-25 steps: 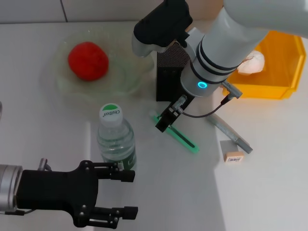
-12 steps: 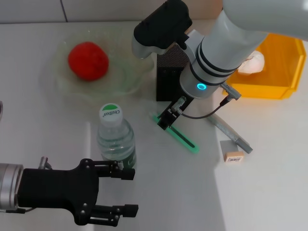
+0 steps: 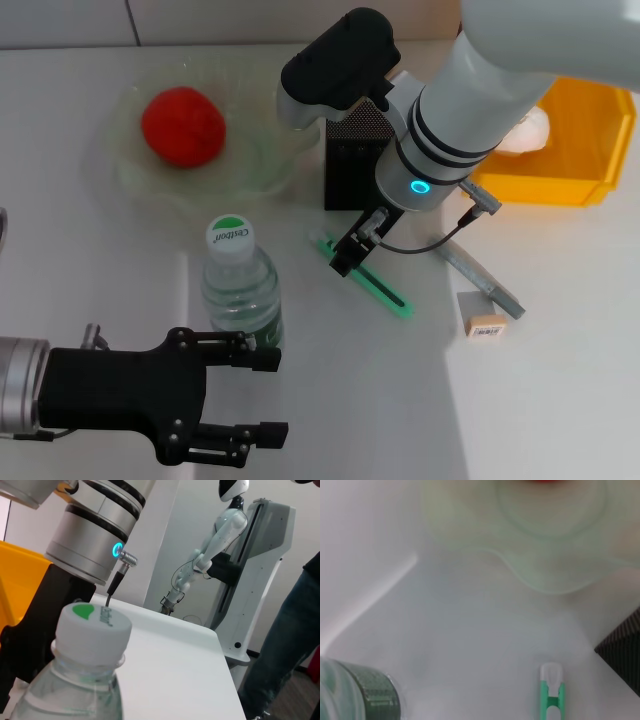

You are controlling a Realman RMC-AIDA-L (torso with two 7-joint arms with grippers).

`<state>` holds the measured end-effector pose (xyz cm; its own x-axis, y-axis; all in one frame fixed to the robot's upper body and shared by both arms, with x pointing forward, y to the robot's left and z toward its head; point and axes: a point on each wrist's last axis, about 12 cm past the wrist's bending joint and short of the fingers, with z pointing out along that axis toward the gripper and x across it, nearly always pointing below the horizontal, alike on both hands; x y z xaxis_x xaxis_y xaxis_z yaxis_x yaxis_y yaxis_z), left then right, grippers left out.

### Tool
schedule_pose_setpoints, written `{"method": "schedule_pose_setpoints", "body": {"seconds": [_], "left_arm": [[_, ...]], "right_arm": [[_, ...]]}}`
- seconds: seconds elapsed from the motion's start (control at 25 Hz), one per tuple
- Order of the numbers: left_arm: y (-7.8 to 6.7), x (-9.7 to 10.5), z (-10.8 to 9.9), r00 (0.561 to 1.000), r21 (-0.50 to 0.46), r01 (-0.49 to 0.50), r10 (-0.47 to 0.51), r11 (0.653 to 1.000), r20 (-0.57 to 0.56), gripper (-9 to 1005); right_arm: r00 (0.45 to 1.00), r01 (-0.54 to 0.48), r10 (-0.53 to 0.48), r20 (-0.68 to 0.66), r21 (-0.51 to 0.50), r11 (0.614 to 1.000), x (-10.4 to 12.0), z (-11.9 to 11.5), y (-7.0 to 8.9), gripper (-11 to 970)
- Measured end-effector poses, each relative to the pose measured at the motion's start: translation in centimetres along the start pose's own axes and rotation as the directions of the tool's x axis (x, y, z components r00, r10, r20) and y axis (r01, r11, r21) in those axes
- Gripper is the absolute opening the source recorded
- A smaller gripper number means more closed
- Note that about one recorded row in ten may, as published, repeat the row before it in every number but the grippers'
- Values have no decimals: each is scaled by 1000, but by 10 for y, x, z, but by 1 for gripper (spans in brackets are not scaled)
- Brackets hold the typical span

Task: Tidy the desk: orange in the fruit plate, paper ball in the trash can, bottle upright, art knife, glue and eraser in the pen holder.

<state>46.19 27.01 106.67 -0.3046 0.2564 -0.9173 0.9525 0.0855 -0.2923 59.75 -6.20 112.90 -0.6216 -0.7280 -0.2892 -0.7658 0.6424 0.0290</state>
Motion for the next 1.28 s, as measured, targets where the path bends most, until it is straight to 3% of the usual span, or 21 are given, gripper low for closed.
{"method": "schedule_pose_setpoints", "body": {"seconds": [0.52,0.72,1.28], "left_arm": [[1,2,2,1000,-5,11,-11,1000,-1,740],[1,2,2,1000,-6,12,-12,1000,0,740],[1,1,3,1000,1,8,-8,1000,-5,740]], "right_arm": [[1000,15,-15,-15,-11,1000,4,4,3,451],[1000,20,-20,-22,-17,1000,6,5,3,315],[999,10,-10,-35,-17,1000,10,8,0,300]]}}
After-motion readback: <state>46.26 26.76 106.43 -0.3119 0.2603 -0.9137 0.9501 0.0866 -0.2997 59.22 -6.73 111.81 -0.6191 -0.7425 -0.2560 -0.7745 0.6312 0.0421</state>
